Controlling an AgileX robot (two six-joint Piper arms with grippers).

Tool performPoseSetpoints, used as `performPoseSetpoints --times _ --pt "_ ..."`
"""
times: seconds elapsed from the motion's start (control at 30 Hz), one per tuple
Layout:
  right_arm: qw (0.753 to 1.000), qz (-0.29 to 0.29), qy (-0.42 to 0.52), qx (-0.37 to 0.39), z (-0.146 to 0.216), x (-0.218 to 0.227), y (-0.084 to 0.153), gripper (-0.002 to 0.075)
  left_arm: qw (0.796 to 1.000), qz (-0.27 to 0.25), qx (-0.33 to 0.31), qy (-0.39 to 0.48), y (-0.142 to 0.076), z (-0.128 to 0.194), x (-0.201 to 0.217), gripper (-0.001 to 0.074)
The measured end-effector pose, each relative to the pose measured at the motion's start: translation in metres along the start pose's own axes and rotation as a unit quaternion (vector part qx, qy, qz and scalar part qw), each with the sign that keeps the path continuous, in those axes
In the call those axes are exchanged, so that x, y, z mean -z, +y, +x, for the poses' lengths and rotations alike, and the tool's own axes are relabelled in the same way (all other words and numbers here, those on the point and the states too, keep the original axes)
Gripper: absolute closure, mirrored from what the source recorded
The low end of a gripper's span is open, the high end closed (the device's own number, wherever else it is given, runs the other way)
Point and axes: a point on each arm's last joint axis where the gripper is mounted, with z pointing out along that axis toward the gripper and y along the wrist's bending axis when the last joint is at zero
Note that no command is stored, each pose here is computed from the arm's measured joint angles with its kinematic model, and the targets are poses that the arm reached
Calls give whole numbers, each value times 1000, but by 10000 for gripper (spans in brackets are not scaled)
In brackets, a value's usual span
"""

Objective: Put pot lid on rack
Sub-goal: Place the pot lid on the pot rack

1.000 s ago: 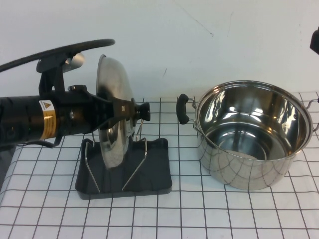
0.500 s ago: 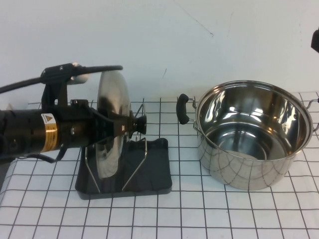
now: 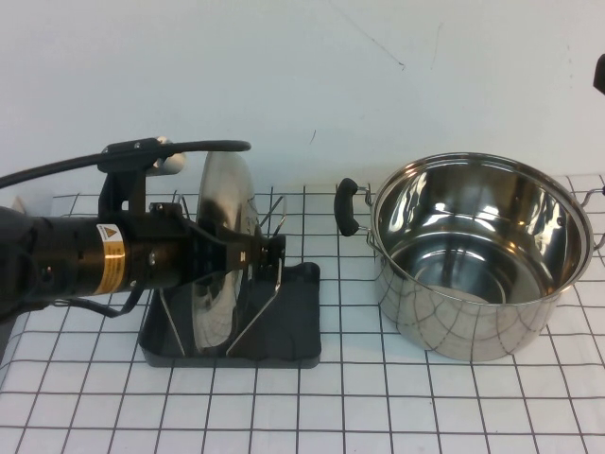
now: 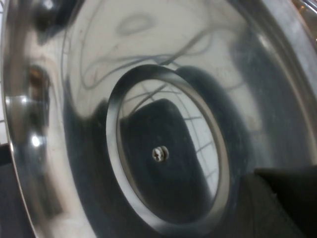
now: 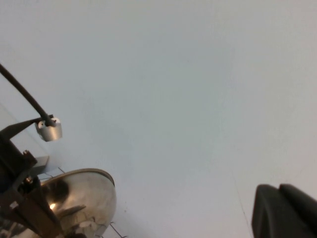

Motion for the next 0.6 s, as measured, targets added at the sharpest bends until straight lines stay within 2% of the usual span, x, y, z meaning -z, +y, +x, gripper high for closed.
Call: performPoseSetpoints --times 0.1,0.17,0.27,0.37,0.47,0.6 --pt "1000 1 0 0 0 0 0 726 1000 -2 -2 0 0 0 0 610" --pt "1000 1 0 1 0 0 0 726 1000 -8 -3 3 3 1 -2 506" --pt "1000 1 0 1 0 0 0 726 1000 -10 -2 4 4 1 -3 304" --pt "1000 1 0 1 0 0 0 726 1000 -10 -2 4 4 1 -3 167" --pt "1000 1 0 1 0 0 0 726 1000 -11 -2 3 4 1 -3 119" --pt "1000 1 0 1 0 0 0 726 1000 -9 -9 -6 0 -2 3 105"
